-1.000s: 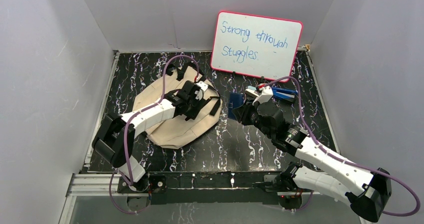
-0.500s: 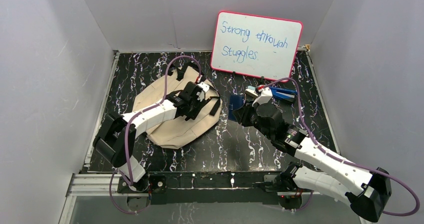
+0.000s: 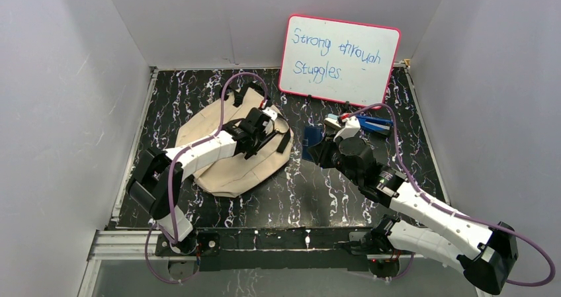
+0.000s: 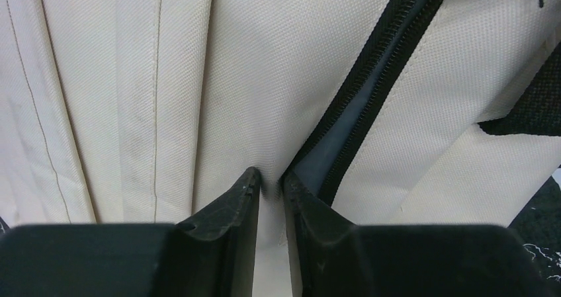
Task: Pack the student bag
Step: Place the personal item in the student bag.
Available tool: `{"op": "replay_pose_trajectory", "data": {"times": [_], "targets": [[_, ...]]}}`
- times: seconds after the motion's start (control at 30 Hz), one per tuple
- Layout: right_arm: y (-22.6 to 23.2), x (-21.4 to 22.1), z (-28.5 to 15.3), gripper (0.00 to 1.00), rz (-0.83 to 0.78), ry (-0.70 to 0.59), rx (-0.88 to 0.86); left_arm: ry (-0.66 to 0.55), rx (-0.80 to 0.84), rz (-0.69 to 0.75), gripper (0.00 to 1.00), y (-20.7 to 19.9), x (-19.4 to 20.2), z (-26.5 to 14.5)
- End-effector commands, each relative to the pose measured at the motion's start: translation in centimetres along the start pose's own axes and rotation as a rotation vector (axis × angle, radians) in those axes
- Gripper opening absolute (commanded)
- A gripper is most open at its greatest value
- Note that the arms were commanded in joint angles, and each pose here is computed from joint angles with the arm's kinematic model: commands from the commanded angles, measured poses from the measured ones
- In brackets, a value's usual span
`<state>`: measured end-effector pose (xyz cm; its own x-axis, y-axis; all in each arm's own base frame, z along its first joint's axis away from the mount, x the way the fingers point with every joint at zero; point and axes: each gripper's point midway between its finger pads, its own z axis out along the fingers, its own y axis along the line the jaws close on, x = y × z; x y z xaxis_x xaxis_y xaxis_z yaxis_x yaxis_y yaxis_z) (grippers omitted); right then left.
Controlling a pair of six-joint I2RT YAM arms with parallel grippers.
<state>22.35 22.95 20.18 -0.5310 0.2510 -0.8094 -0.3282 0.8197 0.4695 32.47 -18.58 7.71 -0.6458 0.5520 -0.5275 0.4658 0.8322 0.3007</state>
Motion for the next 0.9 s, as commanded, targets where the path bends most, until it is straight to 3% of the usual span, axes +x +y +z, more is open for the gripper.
{"op": "replay_pose_trajectory", "data": {"times": [0.0,0.2,0.4,0.6,0.87], "targets": [[1.4,-2.1,-0.3,0.0,0.035,-0.07,-0.047,0.012,-0.054,-0.008,0.15,1.3,-0.2,-0.2],[1.5,-2.0,-0.1,0.0,0.035,-0.064,-0.052,-0.003,-0.033,-0.024,0.0,1.0,-0.6,-0.6],[3.7,-1.8,0.4,0.0,0.105,-0.069,-0.163,-0.083,0.09,-0.049,0.0,-0.4,-2.8,-2.7],[7.3,0.4,2.4,0.0,0.217,0.045,-0.311,-0.165,0.187,-0.065,0.0,-1.0,-4.3,-5.8],[8.7,4.1,6.3,0.0,0.391,0.164,-0.354,-0.209,0.211,-0.072,0.0,-0.8,-4.7,-7.6]]}}
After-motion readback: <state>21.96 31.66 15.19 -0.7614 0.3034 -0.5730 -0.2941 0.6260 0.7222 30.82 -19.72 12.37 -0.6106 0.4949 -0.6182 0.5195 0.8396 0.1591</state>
